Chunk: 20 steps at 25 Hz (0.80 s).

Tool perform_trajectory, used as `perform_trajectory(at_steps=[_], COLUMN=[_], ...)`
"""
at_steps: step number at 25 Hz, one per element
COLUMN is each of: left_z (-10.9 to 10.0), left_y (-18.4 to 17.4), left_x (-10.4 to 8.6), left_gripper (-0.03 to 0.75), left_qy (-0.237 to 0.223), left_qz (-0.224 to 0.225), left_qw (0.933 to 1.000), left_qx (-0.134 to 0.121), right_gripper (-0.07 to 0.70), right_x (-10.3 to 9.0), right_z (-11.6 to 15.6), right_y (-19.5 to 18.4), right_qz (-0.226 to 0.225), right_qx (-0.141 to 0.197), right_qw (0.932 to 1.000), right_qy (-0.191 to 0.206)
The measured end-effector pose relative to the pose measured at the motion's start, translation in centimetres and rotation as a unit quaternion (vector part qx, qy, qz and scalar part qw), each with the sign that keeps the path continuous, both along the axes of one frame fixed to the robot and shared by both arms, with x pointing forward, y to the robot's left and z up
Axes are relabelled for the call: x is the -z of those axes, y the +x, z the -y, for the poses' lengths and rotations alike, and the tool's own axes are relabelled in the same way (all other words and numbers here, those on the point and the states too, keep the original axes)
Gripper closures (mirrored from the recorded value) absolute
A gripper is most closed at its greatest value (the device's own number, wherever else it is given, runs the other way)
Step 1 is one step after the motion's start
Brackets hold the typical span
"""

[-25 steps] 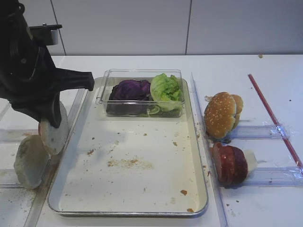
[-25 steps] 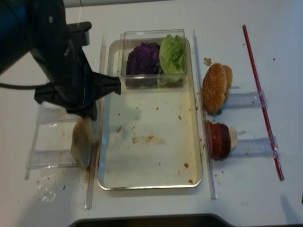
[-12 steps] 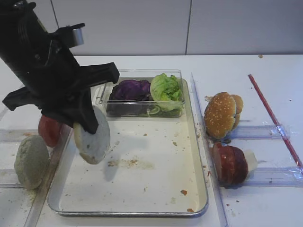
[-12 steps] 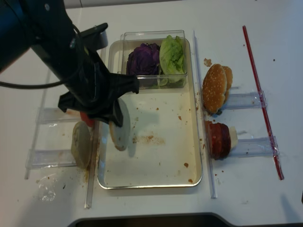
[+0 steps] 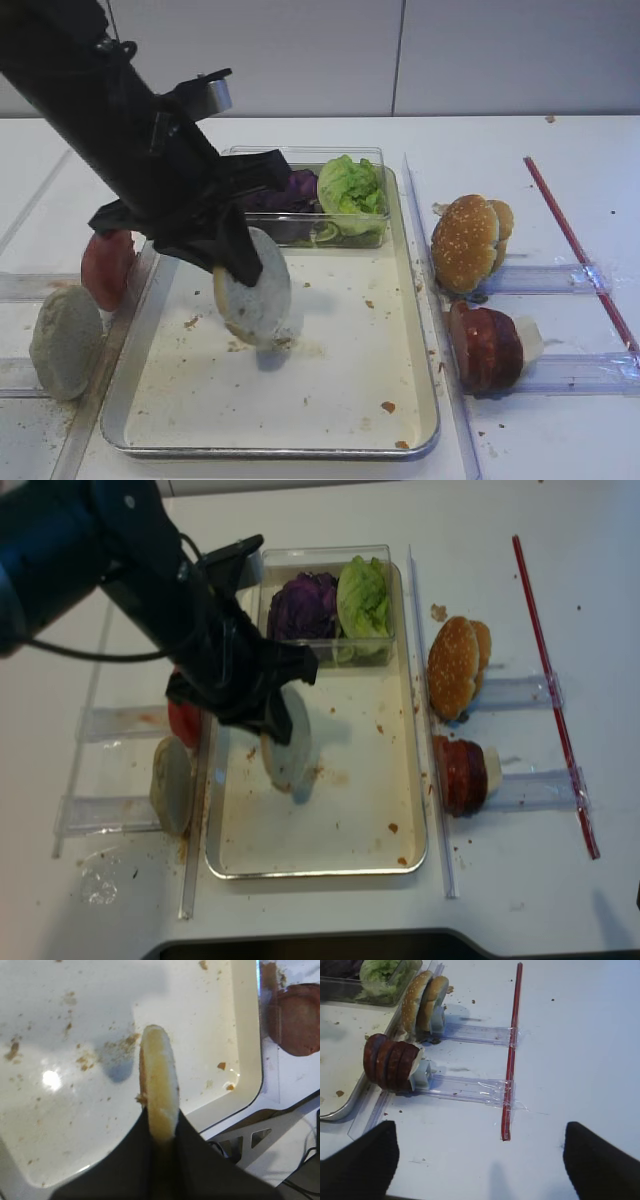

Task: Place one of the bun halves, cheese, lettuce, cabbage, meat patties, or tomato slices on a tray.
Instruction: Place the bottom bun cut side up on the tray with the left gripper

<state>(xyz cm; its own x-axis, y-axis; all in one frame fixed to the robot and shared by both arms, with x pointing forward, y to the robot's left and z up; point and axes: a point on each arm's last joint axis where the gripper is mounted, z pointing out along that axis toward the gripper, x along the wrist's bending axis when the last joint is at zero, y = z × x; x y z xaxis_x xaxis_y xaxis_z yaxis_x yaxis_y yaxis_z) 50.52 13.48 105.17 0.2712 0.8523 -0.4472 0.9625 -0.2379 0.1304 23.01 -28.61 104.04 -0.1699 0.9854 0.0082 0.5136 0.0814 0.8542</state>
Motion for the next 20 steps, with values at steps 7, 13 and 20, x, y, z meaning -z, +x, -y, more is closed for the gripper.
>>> perform_trajectory(at_steps=[7,13,20], left_z=[1.7,2.1,2.4], left_y=[1.4,2.2,2.5], left_x=[3.1,5.4,6.3], left_gripper=[0.680,0.680,0.680], left_qy=[-0.043,-0.038,-0.045], left_qz=[-0.018,-0.040,-0.056], left_qw=[0.9974,0.9961,0.9953], left_qx=[0.055,0.068,0.065], right_gripper=[-0.060,-0.060,-0.060], right_x=[0.0,0.0,0.0], right_z=[0.0,0.0,0.0], right_y=[0.0,0.0,0.0], right_qz=[0.000,0.000,0.000], right_qx=[0.000,0.000,0.000], right_qw=[1.0000,1.0000,1.0000], right_qy=[0.000,0.000,0.000])
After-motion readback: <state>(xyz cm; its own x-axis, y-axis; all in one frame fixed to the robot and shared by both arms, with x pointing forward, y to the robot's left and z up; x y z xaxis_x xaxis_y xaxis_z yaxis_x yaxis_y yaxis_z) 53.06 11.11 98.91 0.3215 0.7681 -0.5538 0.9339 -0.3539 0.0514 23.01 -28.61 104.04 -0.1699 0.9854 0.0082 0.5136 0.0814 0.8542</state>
